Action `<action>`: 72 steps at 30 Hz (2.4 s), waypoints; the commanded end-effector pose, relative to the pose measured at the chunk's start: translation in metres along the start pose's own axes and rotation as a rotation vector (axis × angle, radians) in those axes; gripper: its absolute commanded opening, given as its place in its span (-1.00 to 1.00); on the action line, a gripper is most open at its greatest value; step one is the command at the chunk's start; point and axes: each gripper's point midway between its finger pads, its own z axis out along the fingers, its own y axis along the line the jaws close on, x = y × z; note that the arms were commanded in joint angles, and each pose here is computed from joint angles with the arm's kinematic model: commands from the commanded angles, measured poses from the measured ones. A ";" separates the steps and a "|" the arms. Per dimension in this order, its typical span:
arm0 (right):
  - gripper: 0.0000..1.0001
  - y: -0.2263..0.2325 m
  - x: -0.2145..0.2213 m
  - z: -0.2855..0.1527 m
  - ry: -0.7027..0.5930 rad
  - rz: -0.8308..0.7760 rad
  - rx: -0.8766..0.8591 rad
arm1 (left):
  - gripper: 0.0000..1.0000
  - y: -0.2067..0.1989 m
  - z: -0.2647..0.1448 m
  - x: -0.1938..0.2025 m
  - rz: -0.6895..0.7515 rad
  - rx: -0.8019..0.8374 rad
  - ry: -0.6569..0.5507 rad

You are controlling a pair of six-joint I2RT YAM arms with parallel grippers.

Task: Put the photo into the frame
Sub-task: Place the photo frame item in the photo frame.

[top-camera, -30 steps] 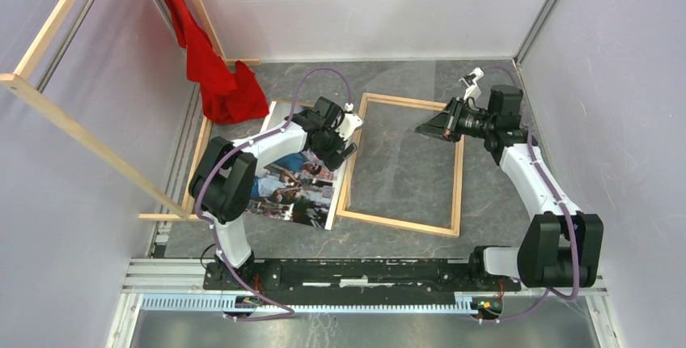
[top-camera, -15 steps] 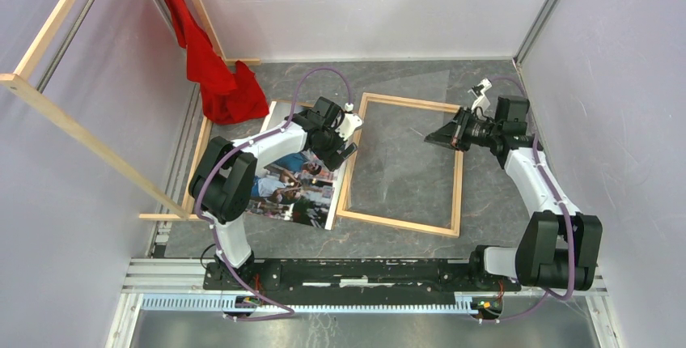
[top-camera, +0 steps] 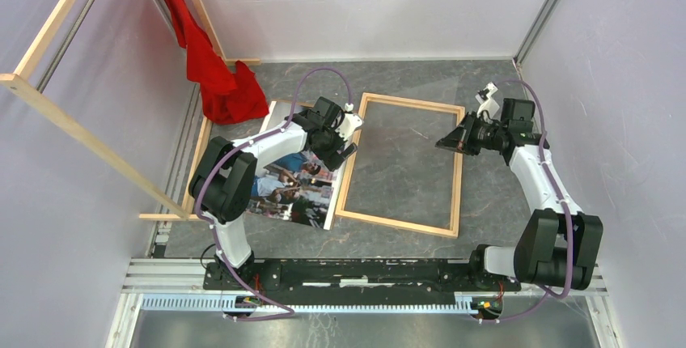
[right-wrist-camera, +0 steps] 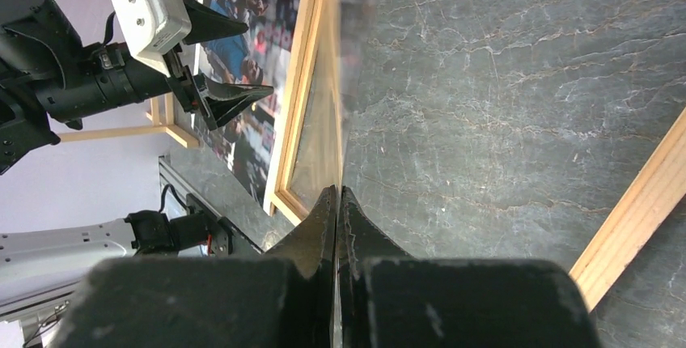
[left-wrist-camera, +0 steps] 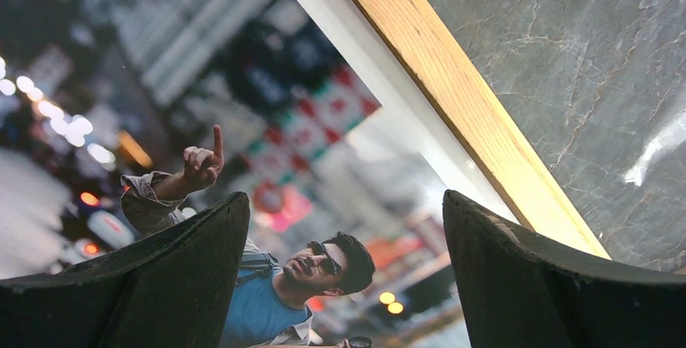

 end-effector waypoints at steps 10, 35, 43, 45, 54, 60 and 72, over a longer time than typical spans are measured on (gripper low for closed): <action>-1.00 -0.010 0.006 0.006 0.009 -0.005 0.008 | 0.89 -0.005 -0.007 -0.013 -0.024 0.002 -0.046; -1.00 0.040 -0.009 0.007 -0.072 0.115 -0.288 | 0.88 -0.016 0.000 -0.008 -0.005 0.019 -0.033; -1.00 0.067 -0.015 0.003 -0.093 0.095 -0.370 | 0.88 -0.016 -0.001 -0.010 -0.010 0.024 -0.039; -1.00 0.072 -0.017 0.003 -0.098 0.095 -0.383 | 0.87 -0.018 -0.004 -0.014 -0.018 0.042 -0.050; -1.00 0.080 -0.018 0.008 -0.091 0.087 -0.399 | 0.86 -0.015 -0.009 -0.017 -0.034 0.053 -0.066; -1.00 0.078 -0.017 0.010 -0.076 0.065 -0.400 | 0.86 -0.004 -0.013 -0.014 -0.044 0.037 -0.067; -0.91 0.057 -0.025 0.014 0.001 -0.077 -0.290 | 0.85 0.000 -0.014 -0.010 -0.032 0.016 -0.057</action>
